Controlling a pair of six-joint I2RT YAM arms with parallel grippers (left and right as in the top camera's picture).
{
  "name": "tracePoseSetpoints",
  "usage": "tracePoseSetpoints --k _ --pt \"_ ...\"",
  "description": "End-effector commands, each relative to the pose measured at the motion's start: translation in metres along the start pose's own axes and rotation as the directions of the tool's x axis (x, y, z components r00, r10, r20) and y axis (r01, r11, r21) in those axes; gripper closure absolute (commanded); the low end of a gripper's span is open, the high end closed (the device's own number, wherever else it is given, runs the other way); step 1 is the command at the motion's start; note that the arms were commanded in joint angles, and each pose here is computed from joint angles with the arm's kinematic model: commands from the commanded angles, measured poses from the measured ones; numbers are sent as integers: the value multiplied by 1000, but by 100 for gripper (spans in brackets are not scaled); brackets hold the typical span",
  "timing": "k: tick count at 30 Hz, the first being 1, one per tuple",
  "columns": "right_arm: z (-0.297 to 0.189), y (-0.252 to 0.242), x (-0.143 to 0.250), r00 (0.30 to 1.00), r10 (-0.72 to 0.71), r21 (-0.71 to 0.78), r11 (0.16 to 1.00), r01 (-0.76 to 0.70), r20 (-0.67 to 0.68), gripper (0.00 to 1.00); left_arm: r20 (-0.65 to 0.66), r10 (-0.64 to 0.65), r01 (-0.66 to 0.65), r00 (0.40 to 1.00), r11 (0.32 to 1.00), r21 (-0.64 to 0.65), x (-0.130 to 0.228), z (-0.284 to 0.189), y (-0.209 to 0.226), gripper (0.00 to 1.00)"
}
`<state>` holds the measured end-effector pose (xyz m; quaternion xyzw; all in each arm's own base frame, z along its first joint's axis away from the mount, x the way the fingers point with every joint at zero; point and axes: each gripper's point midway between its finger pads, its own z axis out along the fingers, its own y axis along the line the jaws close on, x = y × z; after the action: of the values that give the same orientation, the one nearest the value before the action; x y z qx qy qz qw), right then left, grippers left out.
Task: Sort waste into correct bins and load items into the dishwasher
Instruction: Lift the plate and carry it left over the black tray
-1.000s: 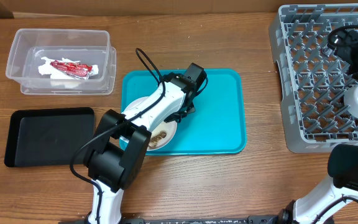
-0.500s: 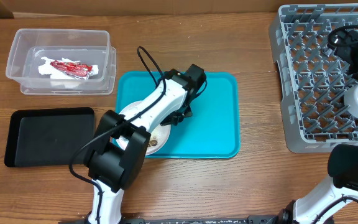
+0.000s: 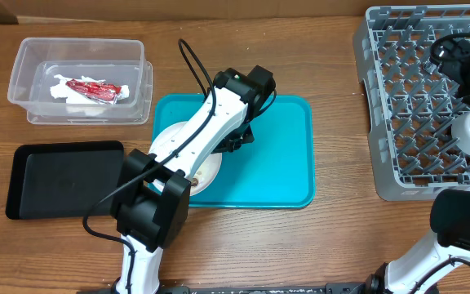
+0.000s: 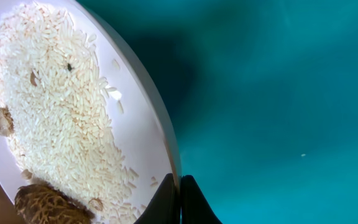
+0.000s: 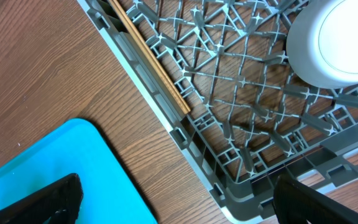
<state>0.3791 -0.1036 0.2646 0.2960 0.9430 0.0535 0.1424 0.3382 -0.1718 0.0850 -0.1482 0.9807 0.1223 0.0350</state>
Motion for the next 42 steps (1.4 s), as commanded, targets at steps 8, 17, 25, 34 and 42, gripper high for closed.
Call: tracePoseSetpoints --k 8,17,25,34,42 --pt "-11 0 0 999 5 -4 1000 -5 33 0 23 -102 103 995 994 -47 -46 -29 57 96" --pt "-11 0 0 999 5 -5 1000 -5 33 0 13 -212 212 977 977 4 -88 -36 123 96" --pt "-11 0 0 999 6 -4 1000 -6 33 0 -103 -318 329 942 937 116 -108 -20 173 96" --pt "-11 0 0 999 6 -5 1000 -6 33 0 -171 -336 374 926 876 305 -129 -10 209 96" --pt "-11 0 0 999 6 -4 1000 -6 33 0 -238 -393 459 888 761 458 -139 -9 243 96"
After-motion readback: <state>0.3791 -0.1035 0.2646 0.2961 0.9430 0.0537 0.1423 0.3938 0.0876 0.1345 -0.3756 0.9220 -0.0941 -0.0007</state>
